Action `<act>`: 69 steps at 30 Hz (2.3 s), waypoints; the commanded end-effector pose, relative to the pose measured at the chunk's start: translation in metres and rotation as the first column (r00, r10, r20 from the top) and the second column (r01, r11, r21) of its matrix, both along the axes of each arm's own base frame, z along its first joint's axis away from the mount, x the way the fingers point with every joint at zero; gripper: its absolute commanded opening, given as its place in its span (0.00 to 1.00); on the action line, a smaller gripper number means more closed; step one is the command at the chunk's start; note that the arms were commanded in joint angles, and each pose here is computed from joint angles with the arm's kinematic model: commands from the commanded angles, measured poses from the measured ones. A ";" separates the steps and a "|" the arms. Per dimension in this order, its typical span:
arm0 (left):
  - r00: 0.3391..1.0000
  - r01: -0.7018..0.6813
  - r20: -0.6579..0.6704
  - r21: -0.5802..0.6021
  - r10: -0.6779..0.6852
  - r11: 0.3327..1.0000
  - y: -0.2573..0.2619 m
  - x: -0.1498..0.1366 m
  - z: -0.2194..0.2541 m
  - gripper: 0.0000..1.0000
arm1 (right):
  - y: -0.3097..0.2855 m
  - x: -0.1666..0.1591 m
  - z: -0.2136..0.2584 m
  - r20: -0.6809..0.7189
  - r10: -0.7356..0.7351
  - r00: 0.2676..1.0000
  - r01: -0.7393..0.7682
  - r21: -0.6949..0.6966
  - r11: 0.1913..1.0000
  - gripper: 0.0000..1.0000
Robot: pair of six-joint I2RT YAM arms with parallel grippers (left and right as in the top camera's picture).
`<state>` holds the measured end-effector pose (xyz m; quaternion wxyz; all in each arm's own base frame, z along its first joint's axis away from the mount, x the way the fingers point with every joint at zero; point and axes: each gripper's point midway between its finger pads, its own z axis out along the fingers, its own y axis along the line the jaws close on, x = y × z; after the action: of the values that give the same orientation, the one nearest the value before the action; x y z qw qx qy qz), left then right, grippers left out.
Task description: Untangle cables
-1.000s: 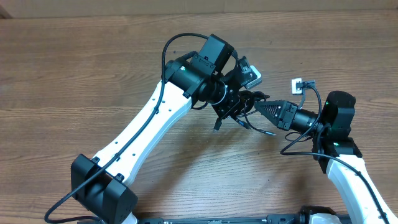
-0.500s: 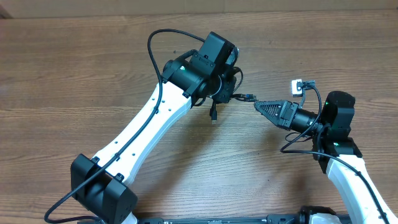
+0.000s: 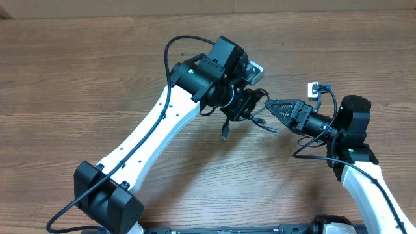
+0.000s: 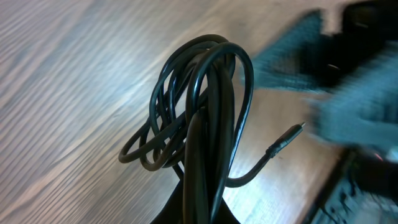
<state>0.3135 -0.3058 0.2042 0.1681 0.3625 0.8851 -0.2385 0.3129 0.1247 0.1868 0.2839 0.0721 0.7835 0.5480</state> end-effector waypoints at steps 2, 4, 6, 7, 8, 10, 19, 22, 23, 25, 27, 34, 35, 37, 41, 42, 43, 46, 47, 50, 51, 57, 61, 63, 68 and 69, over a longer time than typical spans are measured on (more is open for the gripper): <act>0.990 0.139 0.020 -0.094 -0.138 0.986 -0.016 -0.012 0.015 0.04 | -0.002 0.005 0.005 0.030 -0.018 0.999 0.018 -0.020 1.000 0.79; 0.989 0.146 0.017 -0.109 -0.145 0.983 -0.018 -0.014 0.016 0.04 | 0.001 0.002 0.007 0.065 0.018 0.998 -0.016 -0.030 0.999 0.67; 0.989 0.145 0.019 -0.107 -0.144 0.984 -0.018 -0.013 0.016 0.04 | 0.004 -0.001 0.009 0.084 0.045 0.995 -0.043 -0.030 0.999 0.52; 0.989 0.145 0.021 -0.107 -0.144 0.984 -0.018 -0.013 0.016 0.04 | 0.004 -0.002 0.009 0.092 0.056 0.994 -0.053 -0.031 0.998 0.45; 0.989 0.145 0.023 -0.108 -0.144 0.983 -0.018 -0.012 0.017 0.04 | 0.005 -0.003 0.009 0.094 0.060 0.994 -0.057 -0.031 0.998 0.38; 0.989 0.147 0.027 -0.112 -0.144 0.983 -0.019 -0.012 0.017 0.05 | 0.005 -0.003 0.010 0.095 0.060 0.994 -0.058 -0.031 0.998 0.27; 0.989 0.146 0.015 -0.108 -0.145 0.983 -0.018 -0.014 0.016 0.04 | 0.005 -0.003 0.010 0.094 0.060 0.994 -0.058 -0.030 0.998 0.30; 0.989 0.148 0.014 -0.108 -0.147 0.983 -0.018 -0.015 0.016 0.04 | 0.006 -0.004 0.011 0.101 0.067 0.993 -0.065 -0.028 0.998 0.33; 0.989 0.150 0.014 -0.108 -0.149 0.983 -0.019 -0.015 0.016 0.04 | 0.006 -0.004 0.011 0.103 0.069 0.992 -0.067 -0.027 0.997 0.33; 0.988 0.156 0.015 -0.108 -0.155 0.982 -0.021 -0.017 0.016 0.04 | 0.006 -0.004 0.012 0.105 0.070 0.992 -0.068 -0.027 0.997 0.28; 0.986 0.166 0.015 -0.108 -0.166 0.980 -0.024 -0.020 0.016 0.04 | 0.006 -0.004 0.012 0.106 0.070 0.992 -0.067 -0.027 0.997 0.22; 0.982 0.189 0.032 -0.093 -0.186 0.978 -0.033 -0.026 0.014 0.04 | 0.006 -0.004 0.012 0.106 0.073 0.992 -0.071 -0.026 0.997 0.04; 0.982 0.187 0.034 -0.091 -0.185 0.978 -0.033 -0.026 0.014 0.04 | 0.006 -0.004 0.012 0.106 0.073 0.992 -0.071 -0.026 0.997 0.04; 0.983 0.182 0.041 -0.084 -0.179 0.980 -0.032 -0.024 0.013 0.04 | 0.006 -0.004 0.012 0.105 0.073 0.992 -0.071 -0.025 0.997 0.04; 0.992 0.113 0.065 -0.030 -0.111 0.993 -0.024 -0.011 0.009 0.04 | 0.006 -0.005 0.011 0.095 0.073 0.993 -0.071 -0.024 0.997 0.04; 0.996 0.060 0.072 -0.008 -0.060 0.998 -0.020 -0.004 0.007 0.05 | 0.006 -0.005 0.010 0.089 0.071 0.993 -0.070 -0.021 0.997 0.04; 0.997 -0.011 0.080 0.018 0.010 1.000 -0.015 0.004 0.005 0.04 | 0.006 -0.005 0.009 0.080 0.070 0.994 -0.069 -0.019 0.997 0.04; 0.941 -0.326 0.127 0.102 0.313 0.940 0.014 0.034 0.000 0.05 | 0.006 -0.007 0.007 0.044 0.064 0.997 -0.064 -0.004 0.998 0.04; 0.898 -0.433 0.146 0.117 0.416 0.894 0.025 0.042 0.000 0.04 | 0.006 -0.007 0.005 0.022 0.057 0.998 -0.057 0.001 0.998 0.04; 0.752 -0.657 0.167 0.112 0.638 0.746 0.048 0.055 0.000 0.04 | 0.005 -0.008 -0.001 -0.031 0.039 0.999 -0.039 0.009 0.999 0.04; 0.719 -0.694 0.159 0.103 0.677 0.712 0.051 0.056 0.001 0.05 | 0.004 -0.008 -0.003 -0.043 0.035 0.998 -0.035 0.009 0.999 0.04; 0.704 -0.710 0.134 0.100 0.698 0.697 0.050 0.054 0.000 0.04 | 0.004 -0.010 -0.007 -0.070 0.034 0.997 -0.033 0.010 0.999 0.04; 0.839 -0.543 0.124 0.125 0.529 0.831 0.035 0.043 -0.003 0.04 | 0.004 -0.010 -0.007 -0.066 0.035 0.997 -0.034 0.008 0.999 0.09; 0.915 -0.401 0.100 0.119 0.391 0.908 0.021 0.033 -0.003 0.04 | 0.004 -0.009 -0.006 -0.058 0.034 0.998 -0.034 0.005 0.999 0.36; 0.991 -0.130 0.028 0.037 0.129 0.991 -0.008 0.006 0.001 0.04 | 0.002 -0.006 -0.007 -0.050 0.012 0.999 -0.012 -0.009 1.000 0.66; 0.996 -0.091 0.018 0.018 0.091 0.996 -0.012 0.001 0.003 0.04 | 0.001 -0.005 -0.007 -0.051 0.006 0.999 -0.007 -0.013 1.000 0.67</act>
<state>0.3361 -0.2910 0.1972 0.2006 0.2212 0.9429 -0.1475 0.3027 0.1273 0.1747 0.2476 0.0844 0.7934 0.5497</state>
